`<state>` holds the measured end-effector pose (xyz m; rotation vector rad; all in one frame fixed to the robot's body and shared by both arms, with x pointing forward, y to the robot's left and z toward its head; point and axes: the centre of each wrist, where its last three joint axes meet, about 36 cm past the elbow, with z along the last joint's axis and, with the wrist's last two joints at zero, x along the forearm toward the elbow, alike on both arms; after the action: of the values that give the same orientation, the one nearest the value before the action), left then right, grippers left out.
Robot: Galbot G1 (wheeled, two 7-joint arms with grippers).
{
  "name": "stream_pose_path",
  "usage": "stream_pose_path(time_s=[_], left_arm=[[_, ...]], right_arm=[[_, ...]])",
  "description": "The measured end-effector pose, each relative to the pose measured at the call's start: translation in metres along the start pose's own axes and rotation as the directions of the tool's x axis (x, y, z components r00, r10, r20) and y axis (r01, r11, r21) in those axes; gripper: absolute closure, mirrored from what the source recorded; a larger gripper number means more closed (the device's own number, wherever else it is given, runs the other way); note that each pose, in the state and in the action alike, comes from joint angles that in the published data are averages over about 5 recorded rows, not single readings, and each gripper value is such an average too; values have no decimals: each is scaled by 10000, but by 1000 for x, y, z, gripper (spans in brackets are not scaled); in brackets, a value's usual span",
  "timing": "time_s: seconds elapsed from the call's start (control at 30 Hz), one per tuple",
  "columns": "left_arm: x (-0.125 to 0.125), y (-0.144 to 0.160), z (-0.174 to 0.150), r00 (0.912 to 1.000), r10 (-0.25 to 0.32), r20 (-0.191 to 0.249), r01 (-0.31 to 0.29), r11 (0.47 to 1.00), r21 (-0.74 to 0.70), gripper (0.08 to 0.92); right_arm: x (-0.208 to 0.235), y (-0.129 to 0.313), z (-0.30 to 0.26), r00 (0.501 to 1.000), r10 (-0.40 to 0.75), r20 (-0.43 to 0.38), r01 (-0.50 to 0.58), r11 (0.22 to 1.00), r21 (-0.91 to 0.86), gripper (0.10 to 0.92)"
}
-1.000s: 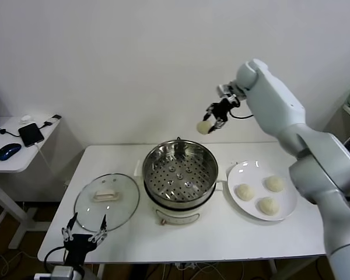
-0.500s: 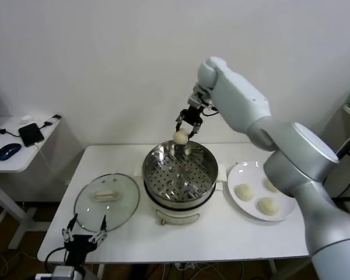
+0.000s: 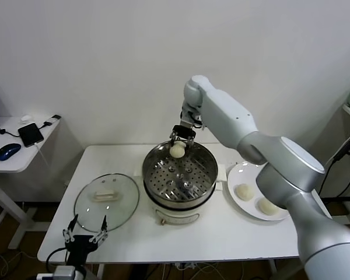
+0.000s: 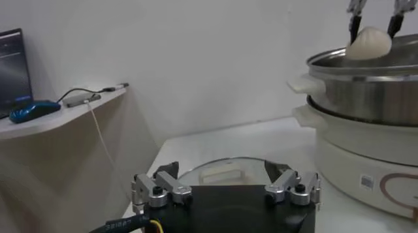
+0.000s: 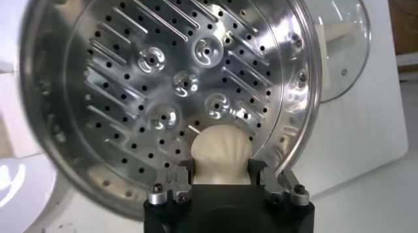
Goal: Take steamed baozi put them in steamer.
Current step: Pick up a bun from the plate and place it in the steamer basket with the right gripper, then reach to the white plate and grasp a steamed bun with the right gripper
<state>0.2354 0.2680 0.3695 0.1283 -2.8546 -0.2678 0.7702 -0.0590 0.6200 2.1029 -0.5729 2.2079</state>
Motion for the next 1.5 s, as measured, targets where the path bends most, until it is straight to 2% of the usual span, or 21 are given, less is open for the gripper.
stream_pose_path(time_s=[0.43, 0.73, 0.83, 1.13, 1.5], left_arm=[[-2, -2, 2, 10000, 30, -41, -30, 10000, 31, 177], [-3, -3, 2, 10000, 50, -52, -49, 10000, 43, 177], [-3, -3, 2, 10000, 59, -57, -58, 10000, 44, 177], [-3, 0, 0, 10000, 75, -55, -75, 10000, -36, 177], [-6, 3, -7, 9994, 355, 8, -355, 9994, 0, 177]], right_arm=[[-35, 8, -4, 9996, 98, -282, -97, 10000, 19, 453], [-29, 12, -1, 9993, 192, -314, -192, 9998, 5, 236], [-18, 14, 1, 9994, 240, -243, -240, 9997, 1, 205], [42, 33, 10, 9974, 720, 89, -721, 9973, 135, 199], [118, 131, 17, 9860, 1557, 598, -1529, 9870, -485, 199]])
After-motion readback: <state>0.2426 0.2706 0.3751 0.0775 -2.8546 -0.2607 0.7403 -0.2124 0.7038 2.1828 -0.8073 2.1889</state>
